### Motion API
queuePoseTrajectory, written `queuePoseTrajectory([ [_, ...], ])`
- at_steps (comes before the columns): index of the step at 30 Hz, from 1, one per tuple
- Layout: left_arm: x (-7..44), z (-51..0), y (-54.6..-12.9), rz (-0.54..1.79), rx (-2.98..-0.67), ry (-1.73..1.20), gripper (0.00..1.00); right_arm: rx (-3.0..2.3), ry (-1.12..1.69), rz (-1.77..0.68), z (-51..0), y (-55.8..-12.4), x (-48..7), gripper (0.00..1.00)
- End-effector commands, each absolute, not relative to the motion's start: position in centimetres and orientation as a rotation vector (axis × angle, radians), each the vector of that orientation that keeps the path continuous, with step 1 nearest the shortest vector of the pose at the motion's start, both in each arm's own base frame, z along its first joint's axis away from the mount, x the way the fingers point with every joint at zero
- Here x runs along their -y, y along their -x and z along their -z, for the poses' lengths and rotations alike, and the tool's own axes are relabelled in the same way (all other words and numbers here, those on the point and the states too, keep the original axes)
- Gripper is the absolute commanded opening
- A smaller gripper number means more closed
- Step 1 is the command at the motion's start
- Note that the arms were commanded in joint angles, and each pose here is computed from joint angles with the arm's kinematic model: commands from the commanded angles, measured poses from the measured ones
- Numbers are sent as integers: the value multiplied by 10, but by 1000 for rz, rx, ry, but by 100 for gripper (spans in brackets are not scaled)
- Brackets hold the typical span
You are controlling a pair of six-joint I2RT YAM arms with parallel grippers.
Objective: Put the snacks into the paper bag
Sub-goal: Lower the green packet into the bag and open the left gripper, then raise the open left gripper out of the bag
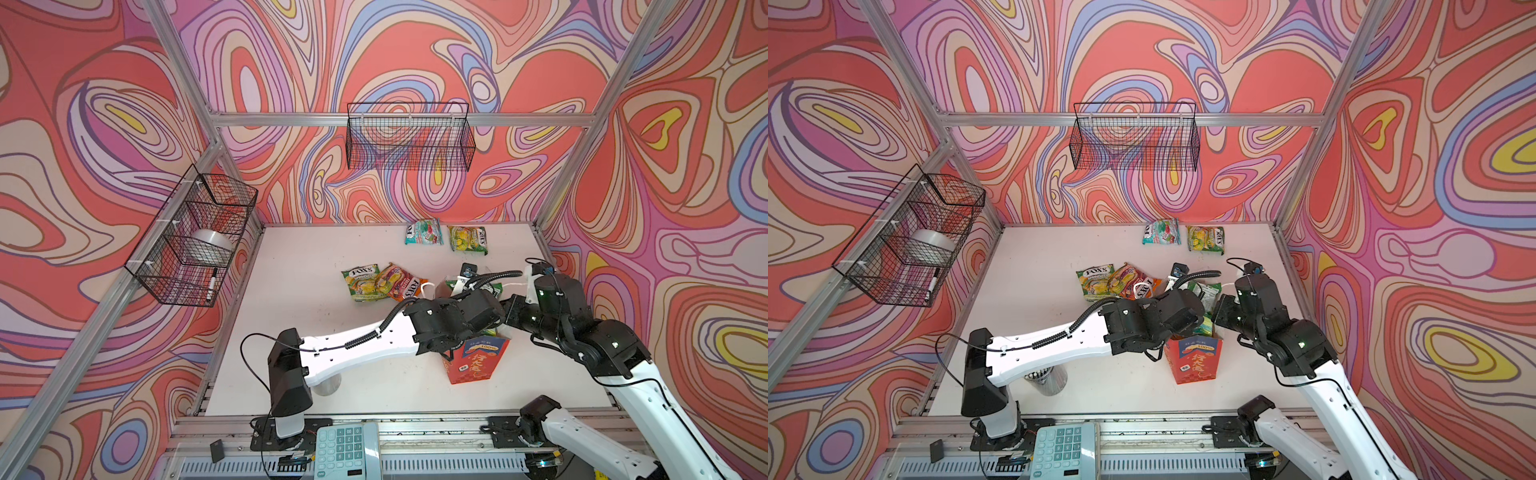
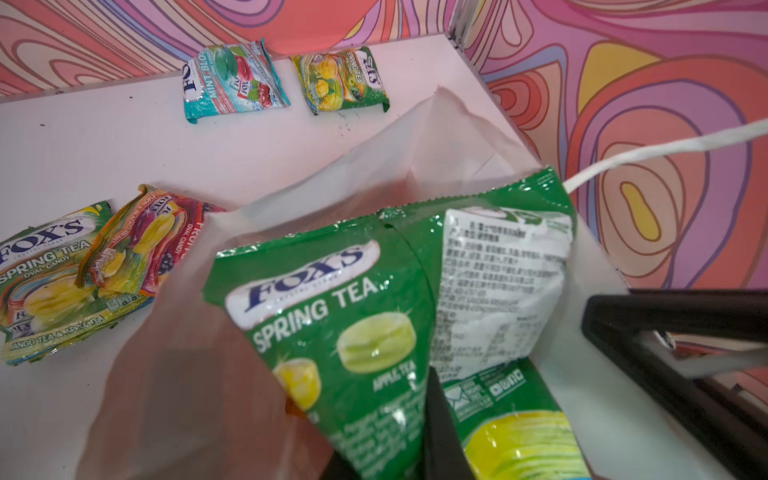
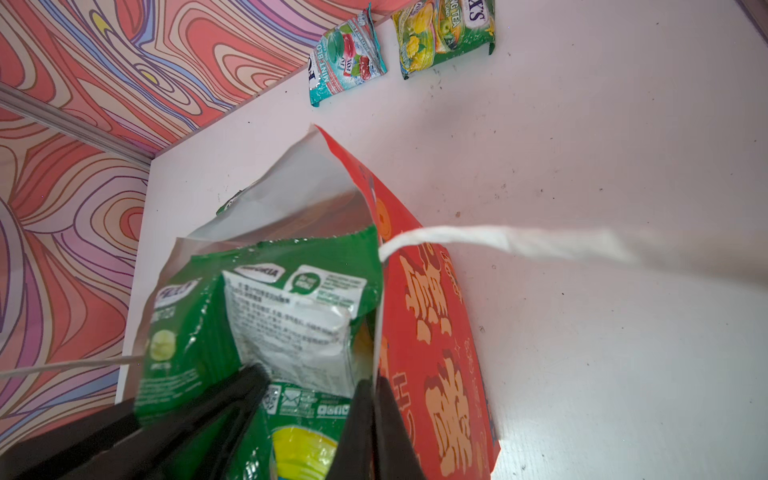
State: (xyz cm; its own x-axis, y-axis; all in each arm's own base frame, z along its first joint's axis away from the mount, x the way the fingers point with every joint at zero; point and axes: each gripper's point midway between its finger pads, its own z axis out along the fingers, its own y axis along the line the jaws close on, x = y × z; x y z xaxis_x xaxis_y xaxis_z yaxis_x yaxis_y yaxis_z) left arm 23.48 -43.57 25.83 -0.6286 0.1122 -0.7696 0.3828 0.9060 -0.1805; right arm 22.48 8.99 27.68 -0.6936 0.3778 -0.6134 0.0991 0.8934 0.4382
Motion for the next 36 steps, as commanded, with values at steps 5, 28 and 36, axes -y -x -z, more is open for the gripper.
queuePoseTrajectory([
  [5, 444, -262, -232, 470, -2256, -329, 13, -2248, -343, -532, -290, -229, -93, 0],
  [28, 444, -334, -201, 706, -2148, -485, 64, -2244, -358, -489, -282, -222, -83, 0],
  [36, 442, -379, -179, 852, -2058, -625, 91, -2237, -357, -491, -281, -221, -82, 0],
])
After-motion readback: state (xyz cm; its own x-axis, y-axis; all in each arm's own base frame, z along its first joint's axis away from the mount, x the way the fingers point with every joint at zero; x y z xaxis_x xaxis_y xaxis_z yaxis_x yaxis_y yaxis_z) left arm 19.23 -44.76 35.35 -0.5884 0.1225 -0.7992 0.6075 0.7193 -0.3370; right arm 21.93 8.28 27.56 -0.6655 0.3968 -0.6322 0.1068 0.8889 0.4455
